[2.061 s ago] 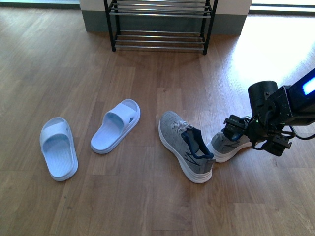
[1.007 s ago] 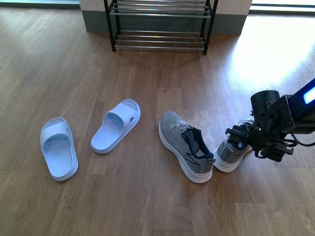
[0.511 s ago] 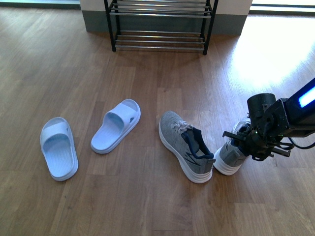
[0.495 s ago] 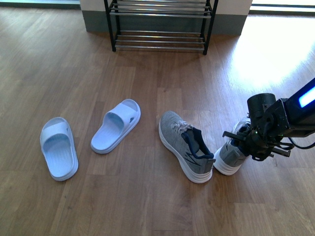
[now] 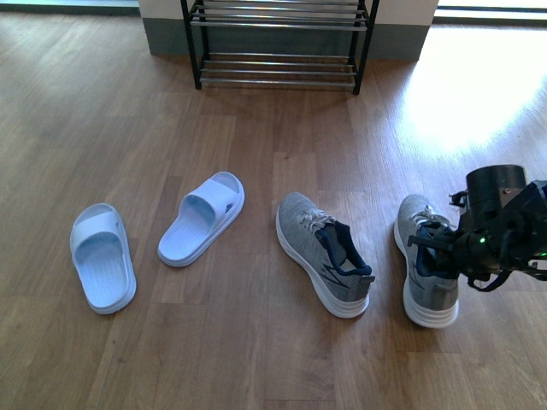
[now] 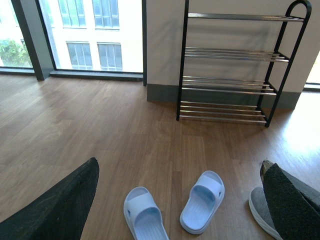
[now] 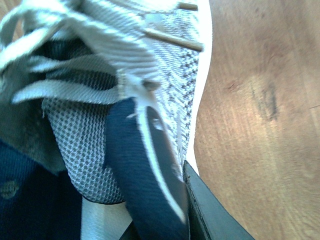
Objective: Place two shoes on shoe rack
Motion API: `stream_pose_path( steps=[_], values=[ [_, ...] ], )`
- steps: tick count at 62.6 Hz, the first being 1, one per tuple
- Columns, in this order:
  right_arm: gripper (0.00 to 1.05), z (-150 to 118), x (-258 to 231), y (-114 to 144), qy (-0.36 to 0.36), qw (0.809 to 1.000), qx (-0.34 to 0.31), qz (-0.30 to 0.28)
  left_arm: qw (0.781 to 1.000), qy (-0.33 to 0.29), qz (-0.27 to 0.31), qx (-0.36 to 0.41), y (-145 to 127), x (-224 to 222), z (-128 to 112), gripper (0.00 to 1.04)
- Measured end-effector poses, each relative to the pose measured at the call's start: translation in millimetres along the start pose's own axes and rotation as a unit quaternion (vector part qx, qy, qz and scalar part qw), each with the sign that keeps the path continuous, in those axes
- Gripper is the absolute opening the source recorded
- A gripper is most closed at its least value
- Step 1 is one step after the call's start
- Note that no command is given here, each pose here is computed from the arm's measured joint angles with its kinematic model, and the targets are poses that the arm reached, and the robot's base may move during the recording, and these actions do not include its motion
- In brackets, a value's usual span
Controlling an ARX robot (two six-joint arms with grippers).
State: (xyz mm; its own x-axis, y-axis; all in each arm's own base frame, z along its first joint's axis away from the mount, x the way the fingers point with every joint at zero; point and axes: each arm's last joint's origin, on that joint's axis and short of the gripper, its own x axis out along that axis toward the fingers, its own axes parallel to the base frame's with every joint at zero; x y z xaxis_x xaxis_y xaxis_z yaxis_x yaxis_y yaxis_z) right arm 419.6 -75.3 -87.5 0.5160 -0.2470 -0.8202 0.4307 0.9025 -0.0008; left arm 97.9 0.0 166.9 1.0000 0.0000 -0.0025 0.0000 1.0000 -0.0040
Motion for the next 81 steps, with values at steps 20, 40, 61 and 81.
stream_pose_path(
  steps=[20,40,61,81],
  values=[
    [0.01,46.8,-115.0,-28.3,-0.112,0.992,-0.023,0.049,1.0,0.0,0.0,0.0,0.0,0.0,0.0,0.95],
    [0.01,31.8,-221.3,-63.9,-0.168,0.983,-0.019,0.069,1.0,0.0,0.0,0.0,0.0,0.0,0.0,0.95],
    [0.01,11.1,-275.1,-72.7,-0.21,0.975,-0.022,0.07,1.0,0.0,0.0,0.0,0.0,0.0,0.0,0.95],
    [0.01,11.0,-275.1,-72.7,-0.21,0.975,-0.022,0.069,1.0,0.0,0.0,0.0,0.0,0.0,0.0,0.95]
  ],
)
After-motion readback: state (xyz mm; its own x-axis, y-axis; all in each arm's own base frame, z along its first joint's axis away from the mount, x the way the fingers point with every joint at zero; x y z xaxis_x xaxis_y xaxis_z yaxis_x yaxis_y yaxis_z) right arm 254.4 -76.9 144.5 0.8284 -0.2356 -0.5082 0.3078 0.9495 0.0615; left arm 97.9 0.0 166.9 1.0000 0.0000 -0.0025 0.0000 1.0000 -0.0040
